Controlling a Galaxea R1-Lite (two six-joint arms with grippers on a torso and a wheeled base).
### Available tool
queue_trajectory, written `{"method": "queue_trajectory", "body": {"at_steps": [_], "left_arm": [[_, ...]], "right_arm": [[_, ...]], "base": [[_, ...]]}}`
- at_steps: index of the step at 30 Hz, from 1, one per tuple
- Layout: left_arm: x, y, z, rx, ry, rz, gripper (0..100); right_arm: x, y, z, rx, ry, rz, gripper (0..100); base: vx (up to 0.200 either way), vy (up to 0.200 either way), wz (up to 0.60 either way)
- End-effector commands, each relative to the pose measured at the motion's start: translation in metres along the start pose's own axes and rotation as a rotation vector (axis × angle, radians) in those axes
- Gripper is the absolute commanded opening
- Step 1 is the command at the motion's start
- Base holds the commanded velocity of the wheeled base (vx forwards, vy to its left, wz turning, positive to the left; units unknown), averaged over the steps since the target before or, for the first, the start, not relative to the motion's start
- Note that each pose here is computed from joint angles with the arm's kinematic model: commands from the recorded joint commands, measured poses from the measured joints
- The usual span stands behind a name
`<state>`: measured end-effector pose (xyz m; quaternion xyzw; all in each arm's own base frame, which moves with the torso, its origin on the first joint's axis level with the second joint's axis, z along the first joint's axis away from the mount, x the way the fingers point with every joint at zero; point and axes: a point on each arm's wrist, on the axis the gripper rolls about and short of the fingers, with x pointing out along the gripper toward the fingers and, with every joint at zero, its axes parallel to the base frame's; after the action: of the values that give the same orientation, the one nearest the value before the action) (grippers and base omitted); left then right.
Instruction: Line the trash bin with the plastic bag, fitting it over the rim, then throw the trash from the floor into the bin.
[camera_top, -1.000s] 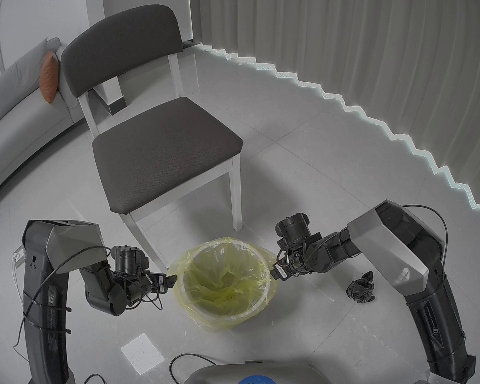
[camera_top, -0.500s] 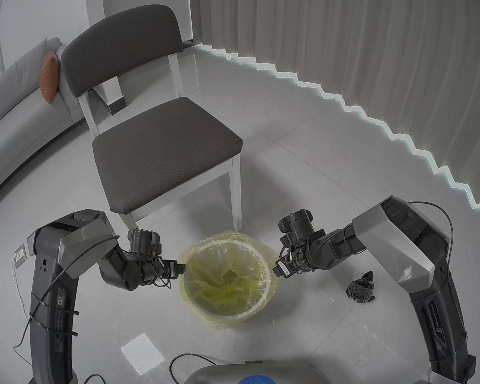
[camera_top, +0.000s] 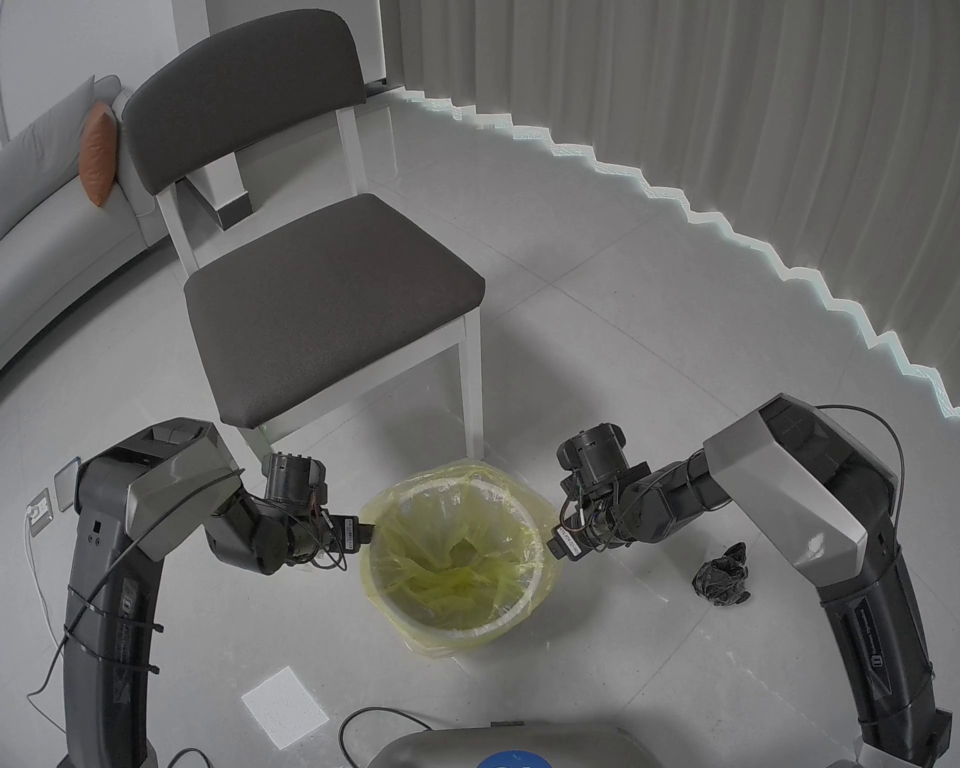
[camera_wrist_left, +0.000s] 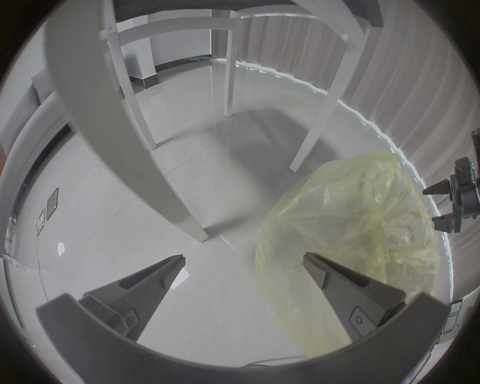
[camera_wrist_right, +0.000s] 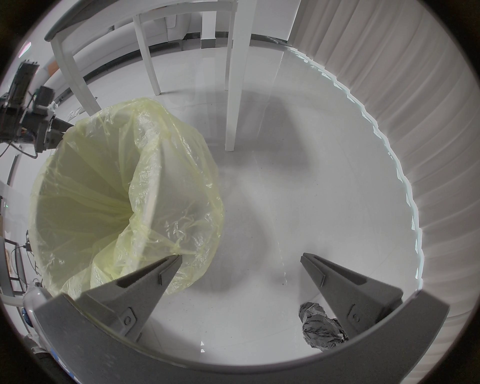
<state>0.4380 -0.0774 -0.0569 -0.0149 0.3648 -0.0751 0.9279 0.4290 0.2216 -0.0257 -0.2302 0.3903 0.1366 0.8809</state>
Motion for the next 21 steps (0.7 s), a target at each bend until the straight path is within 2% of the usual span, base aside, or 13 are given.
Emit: {"method": "queue_trajectory", "body": {"at_steps": [1, 12, 15, 21], "left_arm": [[-0.014, 0.012, -0.009, -0.009, -0.033, 0.017, 100], [-0.048, 0.013, -0.006, -0.021, -0.081, -0.001, 100], [-0.054, 0.012, -0.006, -0.016, -0.118, -0.016, 100], [-0.064, 0.01, -0.011, -0.016, -0.131, -0.021, 100]], "right_arm": [[0.009, 0.004, -0.004, -0.012, 0.017, 0.003, 100], [0.011, 0.013, -0.003, -0.063, 0.096, 0.029, 100], [0.012, 0.014, -0.004, -0.059, 0.113, 0.032, 100], [0.008, 0.012, -0.005, -0.037, 0.126, 0.028, 100]], "base": [[0.0, 0.0, 0.0], [0.0, 0.0, 0.0], [0.0, 0.0, 0.0], [0.0, 0.0, 0.0]]}}
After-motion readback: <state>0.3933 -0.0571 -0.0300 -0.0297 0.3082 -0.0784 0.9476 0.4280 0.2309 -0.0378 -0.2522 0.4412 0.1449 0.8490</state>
